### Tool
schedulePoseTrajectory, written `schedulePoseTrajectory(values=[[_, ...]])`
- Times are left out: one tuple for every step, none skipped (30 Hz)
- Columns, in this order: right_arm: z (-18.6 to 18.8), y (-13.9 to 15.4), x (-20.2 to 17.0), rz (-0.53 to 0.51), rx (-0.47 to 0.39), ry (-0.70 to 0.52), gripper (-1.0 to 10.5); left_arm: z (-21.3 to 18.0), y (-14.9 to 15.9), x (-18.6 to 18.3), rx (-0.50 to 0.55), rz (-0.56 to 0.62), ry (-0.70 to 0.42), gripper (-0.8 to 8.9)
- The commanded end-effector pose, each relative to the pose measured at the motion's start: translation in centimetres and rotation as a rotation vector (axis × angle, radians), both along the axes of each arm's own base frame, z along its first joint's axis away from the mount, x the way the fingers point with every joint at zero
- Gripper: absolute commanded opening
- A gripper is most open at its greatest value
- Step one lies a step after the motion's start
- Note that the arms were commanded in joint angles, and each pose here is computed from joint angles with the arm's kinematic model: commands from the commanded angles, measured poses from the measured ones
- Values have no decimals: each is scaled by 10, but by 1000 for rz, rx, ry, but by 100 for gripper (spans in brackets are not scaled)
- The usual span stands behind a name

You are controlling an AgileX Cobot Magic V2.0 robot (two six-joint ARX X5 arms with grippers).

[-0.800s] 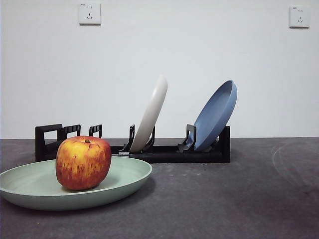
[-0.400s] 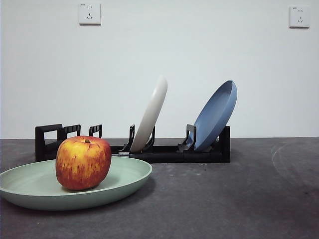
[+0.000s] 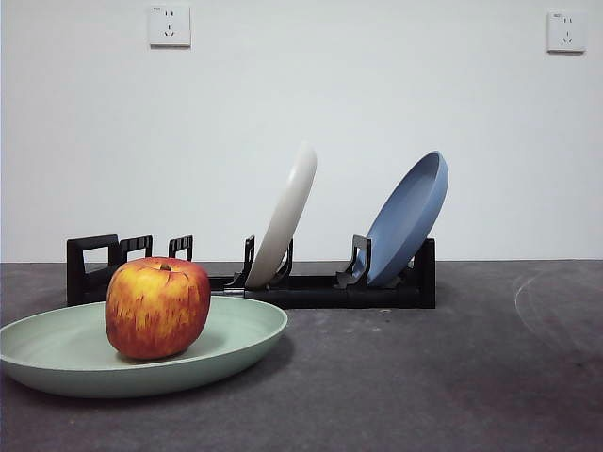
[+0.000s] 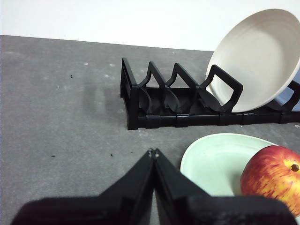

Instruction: Take the green plate from the plate rack,put the plate on the table,take the apple from the table,put the apple in the plate

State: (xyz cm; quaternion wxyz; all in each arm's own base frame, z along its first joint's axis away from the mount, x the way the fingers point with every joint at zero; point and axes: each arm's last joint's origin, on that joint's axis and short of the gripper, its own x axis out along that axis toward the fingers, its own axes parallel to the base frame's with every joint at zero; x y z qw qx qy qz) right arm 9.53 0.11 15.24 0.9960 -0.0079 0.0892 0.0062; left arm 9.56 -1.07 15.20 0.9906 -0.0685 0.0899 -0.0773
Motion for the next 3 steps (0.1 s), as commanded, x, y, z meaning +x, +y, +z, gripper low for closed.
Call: schedulePoseTrajectory(values=[[-2,0,1,-5,4,1,2,-2,0,1,5,5,0,-3],[-2,0,1,-5,4,1,2,-2,0,0,5,5,0,-3],[-2,0,1,-5,4,1,2,-2,0,0,5,5,0,-3]])
